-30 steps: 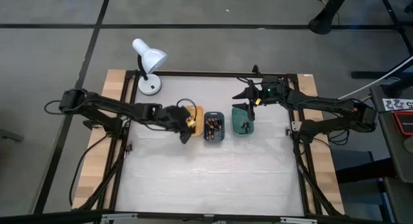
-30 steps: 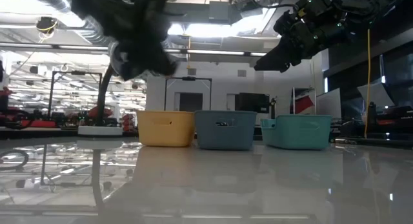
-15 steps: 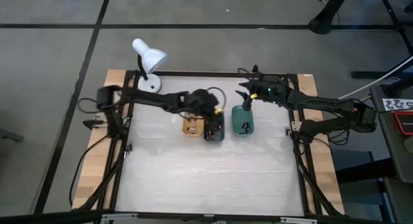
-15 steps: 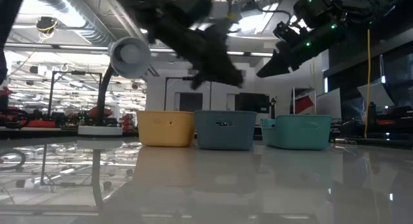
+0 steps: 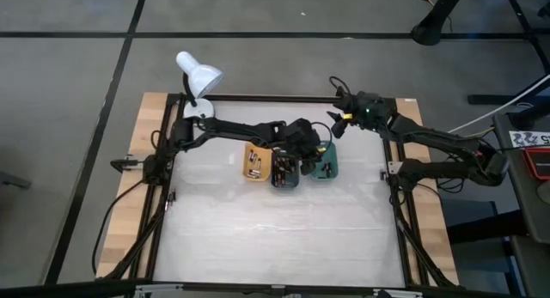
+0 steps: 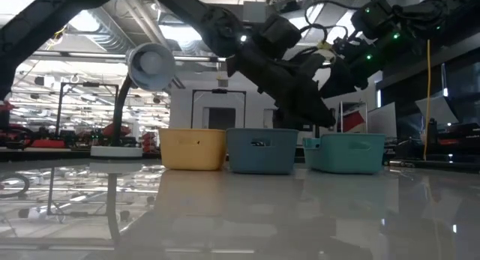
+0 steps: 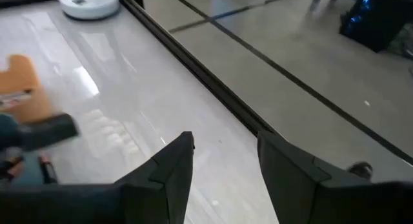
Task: Sort batteries
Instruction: Put the silver battery into the yellow bin, then put the black battery into the blue bin
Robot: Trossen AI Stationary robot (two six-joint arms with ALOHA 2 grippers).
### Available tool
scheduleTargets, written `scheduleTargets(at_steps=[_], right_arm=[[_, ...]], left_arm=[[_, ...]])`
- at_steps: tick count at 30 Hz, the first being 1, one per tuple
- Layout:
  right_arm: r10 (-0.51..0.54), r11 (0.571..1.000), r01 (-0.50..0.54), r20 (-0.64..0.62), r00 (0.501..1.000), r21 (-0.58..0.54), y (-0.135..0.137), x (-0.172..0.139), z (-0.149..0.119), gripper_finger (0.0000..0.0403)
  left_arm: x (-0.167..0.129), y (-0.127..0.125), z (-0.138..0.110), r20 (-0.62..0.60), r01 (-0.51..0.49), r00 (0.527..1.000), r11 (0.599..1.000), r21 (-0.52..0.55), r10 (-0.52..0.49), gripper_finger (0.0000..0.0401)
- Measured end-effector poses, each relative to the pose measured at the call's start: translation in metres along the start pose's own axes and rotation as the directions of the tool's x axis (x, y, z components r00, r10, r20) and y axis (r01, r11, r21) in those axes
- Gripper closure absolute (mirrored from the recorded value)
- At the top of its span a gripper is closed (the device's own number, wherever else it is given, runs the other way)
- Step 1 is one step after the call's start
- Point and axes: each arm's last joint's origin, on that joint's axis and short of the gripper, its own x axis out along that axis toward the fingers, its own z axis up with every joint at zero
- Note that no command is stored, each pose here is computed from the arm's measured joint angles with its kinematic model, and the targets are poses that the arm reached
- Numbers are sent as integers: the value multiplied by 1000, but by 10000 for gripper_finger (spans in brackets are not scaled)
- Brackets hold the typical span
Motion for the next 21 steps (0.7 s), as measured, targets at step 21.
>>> scheduleTargets(at_steps=[21], right_arm=[[76,997,-76,41,996,-1,1,0,3,230]], left_arm=[[-37,-29,31,61,-62,997,985,161,53,254]])
